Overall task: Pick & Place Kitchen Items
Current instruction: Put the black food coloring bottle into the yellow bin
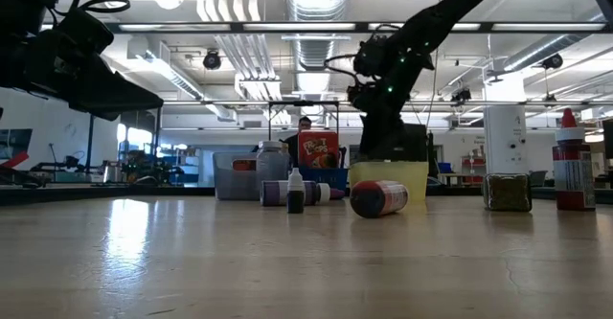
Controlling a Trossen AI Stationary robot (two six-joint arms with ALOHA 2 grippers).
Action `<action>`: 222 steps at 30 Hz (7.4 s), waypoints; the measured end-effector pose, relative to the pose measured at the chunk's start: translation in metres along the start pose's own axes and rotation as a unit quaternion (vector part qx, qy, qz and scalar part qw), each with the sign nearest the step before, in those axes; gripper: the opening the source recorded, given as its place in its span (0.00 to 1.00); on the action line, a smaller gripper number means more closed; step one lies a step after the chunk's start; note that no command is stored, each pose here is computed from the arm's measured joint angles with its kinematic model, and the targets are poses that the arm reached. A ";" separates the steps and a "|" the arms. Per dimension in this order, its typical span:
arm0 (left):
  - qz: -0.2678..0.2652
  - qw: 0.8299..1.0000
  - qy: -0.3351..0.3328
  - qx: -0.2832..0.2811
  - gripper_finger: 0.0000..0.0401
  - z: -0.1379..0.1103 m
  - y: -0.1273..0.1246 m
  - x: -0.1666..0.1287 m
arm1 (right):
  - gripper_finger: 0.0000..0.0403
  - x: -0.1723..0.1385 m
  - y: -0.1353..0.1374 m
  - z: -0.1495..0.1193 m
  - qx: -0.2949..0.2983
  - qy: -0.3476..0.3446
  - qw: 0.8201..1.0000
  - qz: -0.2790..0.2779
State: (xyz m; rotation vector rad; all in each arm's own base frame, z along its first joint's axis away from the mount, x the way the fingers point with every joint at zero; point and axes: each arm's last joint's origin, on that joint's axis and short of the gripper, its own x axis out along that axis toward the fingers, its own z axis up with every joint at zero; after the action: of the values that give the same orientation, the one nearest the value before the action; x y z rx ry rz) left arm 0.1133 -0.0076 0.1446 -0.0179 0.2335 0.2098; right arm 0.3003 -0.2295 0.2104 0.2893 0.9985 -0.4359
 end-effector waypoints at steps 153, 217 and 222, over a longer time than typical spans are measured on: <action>0.000 1.000 0.001 0.000 0.27 0.000 0.000 0.000 | 0.17 -0.028 0.226 -0.035 -0.208 0.001 0.973 0.103; 0.000 1.000 0.001 0.000 0.27 0.000 0.000 0.000 | 0.17 -0.055 0.003 -0.046 0.077 -0.106 0.990 -0.043; 0.000 1.000 0.001 0.000 0.27 0.000 0.000 0.000 | 0.19 -0.033 0.001 -0.044 0.083 -0.083 0.992 -0.040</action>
State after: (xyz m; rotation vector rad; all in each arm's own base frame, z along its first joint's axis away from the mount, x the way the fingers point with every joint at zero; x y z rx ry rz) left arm 0.1133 -0.0076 0.1444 -0.0176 0.2349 0.2101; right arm 0.2523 -0.2029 0.2157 0.3584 0.8141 -0.6075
